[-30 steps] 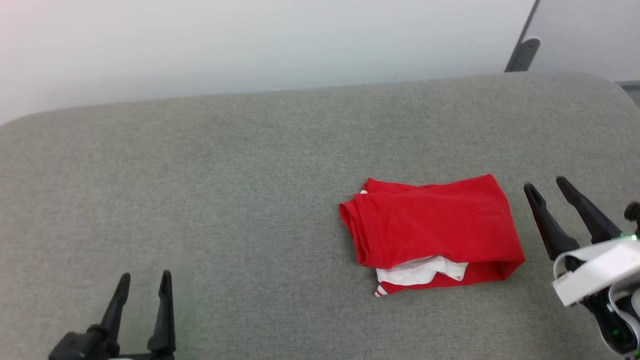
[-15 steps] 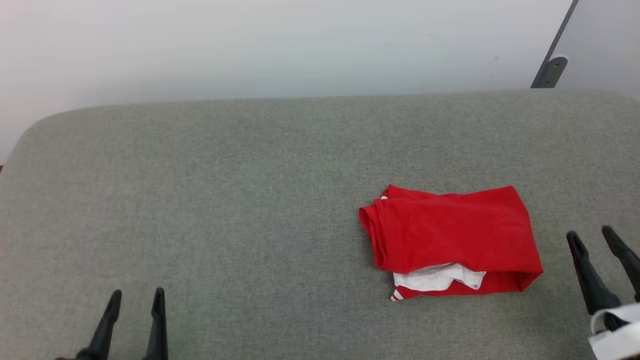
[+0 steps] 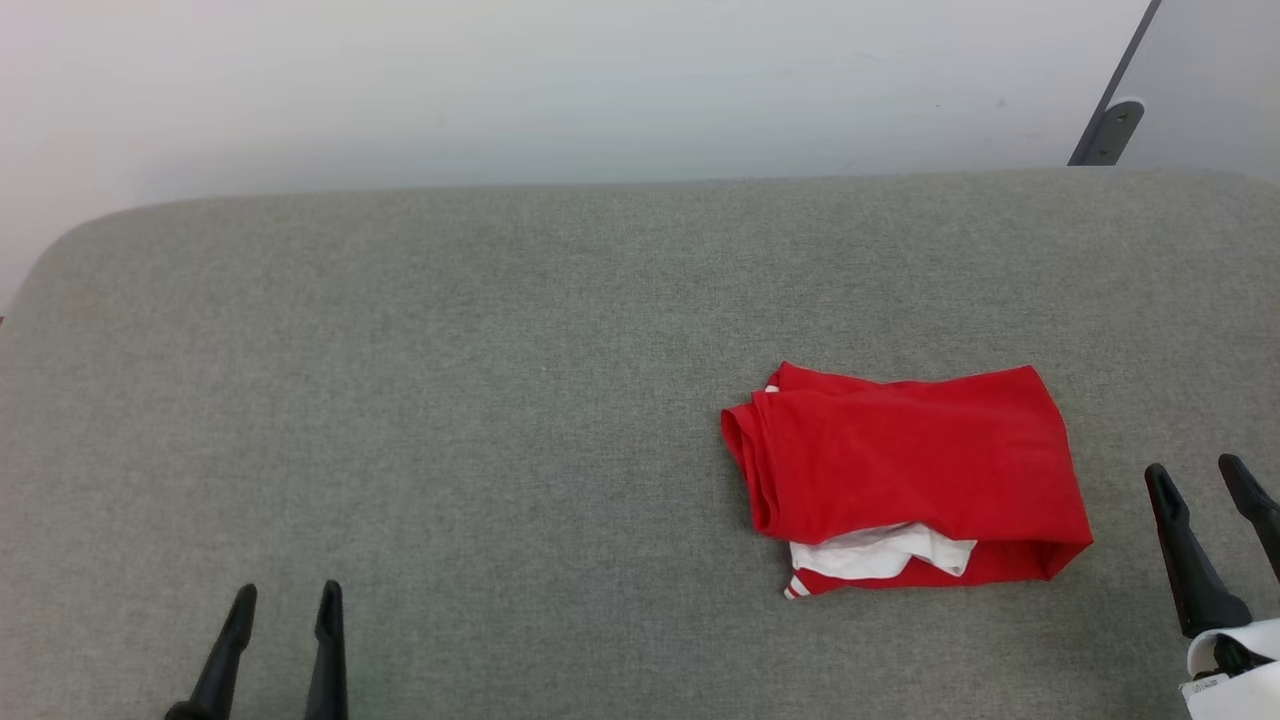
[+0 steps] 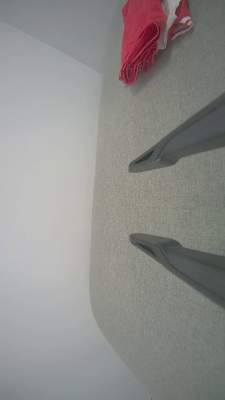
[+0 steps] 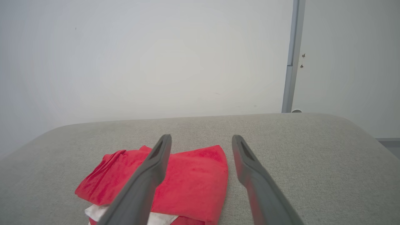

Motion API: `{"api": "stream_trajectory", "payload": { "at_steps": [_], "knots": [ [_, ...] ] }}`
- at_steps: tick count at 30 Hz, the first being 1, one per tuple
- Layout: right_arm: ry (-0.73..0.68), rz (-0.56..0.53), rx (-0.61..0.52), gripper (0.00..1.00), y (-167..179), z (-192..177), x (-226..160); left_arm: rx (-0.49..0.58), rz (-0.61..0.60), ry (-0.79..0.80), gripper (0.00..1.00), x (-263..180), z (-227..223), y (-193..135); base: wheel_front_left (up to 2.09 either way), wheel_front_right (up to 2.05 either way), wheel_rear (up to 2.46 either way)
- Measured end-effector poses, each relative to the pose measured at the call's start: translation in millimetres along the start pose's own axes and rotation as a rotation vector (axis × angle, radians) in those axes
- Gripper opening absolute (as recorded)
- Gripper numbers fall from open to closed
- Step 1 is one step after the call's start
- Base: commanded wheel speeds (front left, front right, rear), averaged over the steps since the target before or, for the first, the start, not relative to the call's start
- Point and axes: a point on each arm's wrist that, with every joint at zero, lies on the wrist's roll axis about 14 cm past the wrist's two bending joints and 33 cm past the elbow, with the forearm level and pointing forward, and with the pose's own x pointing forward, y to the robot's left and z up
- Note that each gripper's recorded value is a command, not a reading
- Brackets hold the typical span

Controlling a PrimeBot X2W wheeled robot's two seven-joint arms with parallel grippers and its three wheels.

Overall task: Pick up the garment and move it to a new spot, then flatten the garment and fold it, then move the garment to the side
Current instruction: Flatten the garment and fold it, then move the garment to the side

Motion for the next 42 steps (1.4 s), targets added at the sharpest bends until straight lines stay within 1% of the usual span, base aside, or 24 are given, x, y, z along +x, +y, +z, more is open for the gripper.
{"api": "stream_trajectory", "payload": {
  "at_steps": [10,16,19,22,24,28,30,32,34,37,39,41,42],
  "knots": [
    [0.01,-0.004,0.003,1.0,0.6,-2.0,3.5,-0.007,0.005,0.007,1.0,1.5,-2.7,1.5,0.0,0.0,0.0],
    [0.082,0.012,-0.029,1.0,-0.7,-9.9,15.1,-0.013,-0.003,0.011,1.0,9.3,-5.3,-1.5,0.0,0.0,0.0],
    [0.193,0.022,-0.05,1.0,-5.1,-23.2,26.6,-0.019,-0.011,0.009,1.0,16.7,-6.5,-4.5,0.0,0.0,0.0],
    [0.353,0.035,-0.07,1.0,-11.8,-41.5,37.9,-0.03,-0.023,0.008,1.0,25.4,-8.8,-9.8,0.0,0.0,0.0],
    [0.485,0.035,-0.069,1.0,-18.6,-56.8,41.7,-0.035,-0.03,0.017,1.0,29.6,-12.8,-12.9,0.0,0.0,0.0],
    [0.758,0.05,-0.02,1.0,-22.3,-86.6,42.8,-0.049,-0.034,0.023,1.0,37.8,-17.9,-16.7,0.0,0.0,0.0],
    [0.864,0.054,-0.018,1.0,-25.4,-94.6,44.7,-0.056,-0.038,0.031,1.0,41.4,-21.7,-19.0,0.0,0.0,0.0],
    [0.938,0.052,0.001,1.0,-27.0,-101.3,49.9,-0.063,-0.045,0.038,1.0,45.8,-25.3,-22.1,0.0,0.0,0.0],
    [1.021,0.055,-0.008,1.0,-28.1,-112.4,50.2,-0.062,-0.056,0.04,1.0,51.7,-27.8,-25.7,0.0,0.0,0.0],
    [1.107,0.072,0.003,1.0,-23.2,-131.2,50.2,-0.069,-0.067,0.038,1.0,61.6,-30.4,-30.0,0.0,0.0,0.0],
    [1.143,0.089,0.003,1.0,-18.7,-142.5,50.8,-0.07,-0.066,0.049,1.0,65.5,-35.4,-29.5,0.0,0.0,0.0],
    [1.149,0.095,0.001,1.0,-18.3,-148.9,54.4,-0.056,-0.061,0.07,1.0,67.3,-42.9,-26.8,0.0,0.0,0.0],
    [1.144,0.1,0.001,0.7,-17.1,-151.1,56.8,-0.051,-0.062,0.076,1.0,68.4,-45.1,-26.0,0.0,0.0,0.0]
  ]
}}
